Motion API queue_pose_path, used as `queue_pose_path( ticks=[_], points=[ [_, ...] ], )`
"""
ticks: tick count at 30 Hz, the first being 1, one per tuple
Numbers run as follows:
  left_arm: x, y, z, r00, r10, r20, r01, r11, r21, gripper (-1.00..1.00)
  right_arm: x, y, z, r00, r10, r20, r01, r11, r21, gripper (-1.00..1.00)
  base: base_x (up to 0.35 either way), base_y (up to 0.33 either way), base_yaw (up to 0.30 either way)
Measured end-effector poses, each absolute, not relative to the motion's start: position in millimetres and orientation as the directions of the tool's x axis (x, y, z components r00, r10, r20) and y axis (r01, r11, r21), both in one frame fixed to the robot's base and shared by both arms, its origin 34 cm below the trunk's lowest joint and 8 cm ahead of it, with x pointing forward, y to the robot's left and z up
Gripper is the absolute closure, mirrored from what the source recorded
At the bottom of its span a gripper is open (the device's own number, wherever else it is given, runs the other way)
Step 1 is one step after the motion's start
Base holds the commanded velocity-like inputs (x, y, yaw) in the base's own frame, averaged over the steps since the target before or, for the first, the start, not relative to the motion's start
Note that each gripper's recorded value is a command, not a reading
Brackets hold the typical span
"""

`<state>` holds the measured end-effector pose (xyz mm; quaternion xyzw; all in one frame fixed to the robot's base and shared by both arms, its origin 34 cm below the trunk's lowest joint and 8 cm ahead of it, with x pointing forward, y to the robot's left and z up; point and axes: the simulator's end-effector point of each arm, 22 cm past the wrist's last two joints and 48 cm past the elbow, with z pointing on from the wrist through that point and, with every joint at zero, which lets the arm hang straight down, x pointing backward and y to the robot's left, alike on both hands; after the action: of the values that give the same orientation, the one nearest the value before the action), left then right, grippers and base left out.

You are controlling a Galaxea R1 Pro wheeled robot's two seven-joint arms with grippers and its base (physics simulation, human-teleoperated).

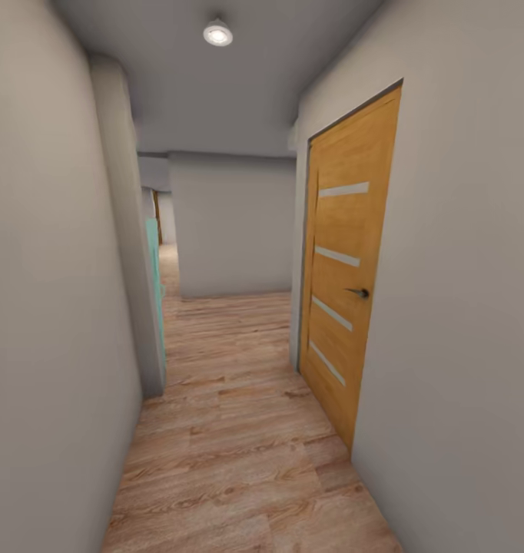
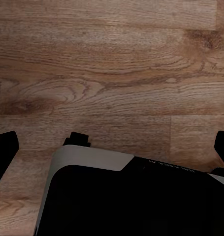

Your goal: Move the two storage containers from the living room to the garage. In the garage, place one container on the floor and stack the other container on top of it (either order is fine).

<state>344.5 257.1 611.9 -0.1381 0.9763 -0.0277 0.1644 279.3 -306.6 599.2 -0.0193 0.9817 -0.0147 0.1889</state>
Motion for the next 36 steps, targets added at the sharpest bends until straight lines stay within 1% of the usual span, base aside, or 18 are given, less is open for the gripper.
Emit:
queue_pose_path(
  ticks=[21,31,36],
  points=[
    [344.6,258.1,612.0,-0.907,-0.281,-0.314,-0.263,0.960,-0.099,-1.00,279.1,-305.5,599.0,-0.928,-0.043,-0.370,-0.033,0.999,-0.035,-1.00,0.299,-0.138,0.269],
    [344.0,258.5,611.8,-0.907,-0.282,-0.312,-0.264,0.959,-0.098,-1.00,279.0,-305.5,599.0,-0.928,-0.043,-0.369,-0.032,0.999,-0.035,-1.00,0.303,-0.096,0.267],
    [343.7,258.6,611.7,-0.908,-0.281,-0.311,-0.264,0.960,-0.097,-1.00,278.7,-306.2,599.0,-0.929,-0.041,-0.368,-0.030,0.999,-0.035,-1.00,0.311,-0.020,0.094]
  ],
)
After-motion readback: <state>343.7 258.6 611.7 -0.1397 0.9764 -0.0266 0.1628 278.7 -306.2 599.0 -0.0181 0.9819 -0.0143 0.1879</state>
